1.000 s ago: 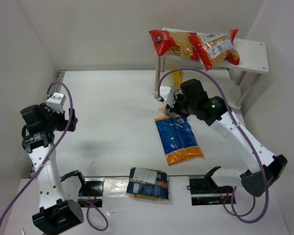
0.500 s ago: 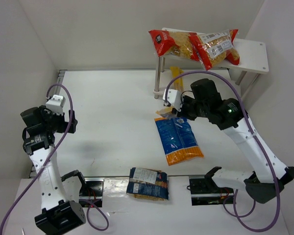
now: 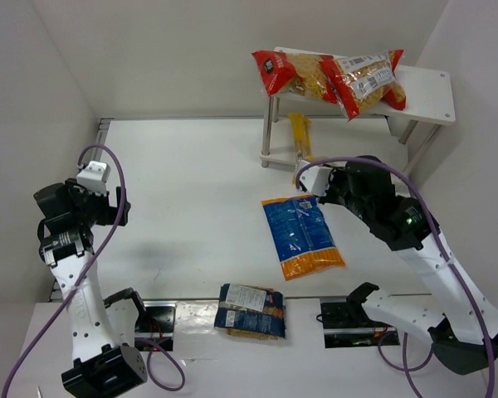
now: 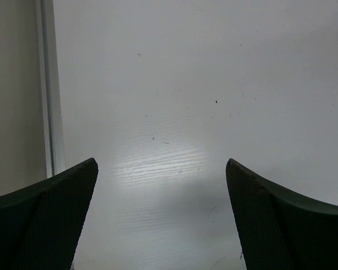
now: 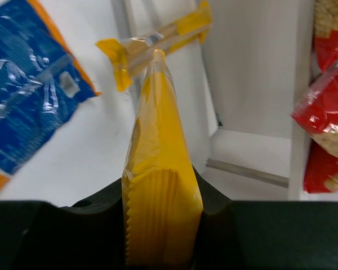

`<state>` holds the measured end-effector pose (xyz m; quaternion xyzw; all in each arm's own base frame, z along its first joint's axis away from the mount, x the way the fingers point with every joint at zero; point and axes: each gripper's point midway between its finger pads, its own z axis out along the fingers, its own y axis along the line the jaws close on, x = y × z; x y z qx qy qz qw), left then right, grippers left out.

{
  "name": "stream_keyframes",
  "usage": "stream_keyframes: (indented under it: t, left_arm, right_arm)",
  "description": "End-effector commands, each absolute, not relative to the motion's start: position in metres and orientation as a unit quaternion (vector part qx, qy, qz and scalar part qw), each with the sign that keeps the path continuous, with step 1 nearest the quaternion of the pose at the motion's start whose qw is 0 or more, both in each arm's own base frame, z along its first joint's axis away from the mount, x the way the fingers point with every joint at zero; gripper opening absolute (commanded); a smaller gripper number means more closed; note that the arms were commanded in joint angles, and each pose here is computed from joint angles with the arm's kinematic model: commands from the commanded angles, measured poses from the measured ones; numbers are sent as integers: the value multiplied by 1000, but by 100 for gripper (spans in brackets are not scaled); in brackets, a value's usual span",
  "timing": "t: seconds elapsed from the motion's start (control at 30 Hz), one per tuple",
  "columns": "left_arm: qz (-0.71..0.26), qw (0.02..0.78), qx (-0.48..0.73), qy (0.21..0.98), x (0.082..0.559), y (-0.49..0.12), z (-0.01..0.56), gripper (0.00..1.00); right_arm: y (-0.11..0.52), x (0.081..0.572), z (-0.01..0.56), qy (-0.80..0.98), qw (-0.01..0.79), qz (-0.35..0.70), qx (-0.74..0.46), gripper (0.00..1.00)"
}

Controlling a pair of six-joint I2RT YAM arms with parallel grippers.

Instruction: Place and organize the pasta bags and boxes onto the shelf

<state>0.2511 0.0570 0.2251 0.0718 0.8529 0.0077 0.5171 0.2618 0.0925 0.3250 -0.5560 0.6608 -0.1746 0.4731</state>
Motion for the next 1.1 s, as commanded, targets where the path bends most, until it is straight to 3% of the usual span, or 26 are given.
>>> stream_keyframes:
  t: [0.0, 0.5, 1.07]
  left_arm:
    - [20, 536, 72, 841, 255, 61, 234, 100]
    - [26, 538, 71, 839, 252, 61, 234, 100]
    - [26, 542, 68, 837, 251, 60, 236, 100]
  right_arm:
    - [67, 275, 405, 597, 587, -287, -466, 0]
    - [35, 271, 316, 548, 527, -418, -497, 0]
    - [23, 258, 277, 467, 512, -506, -514, 0]
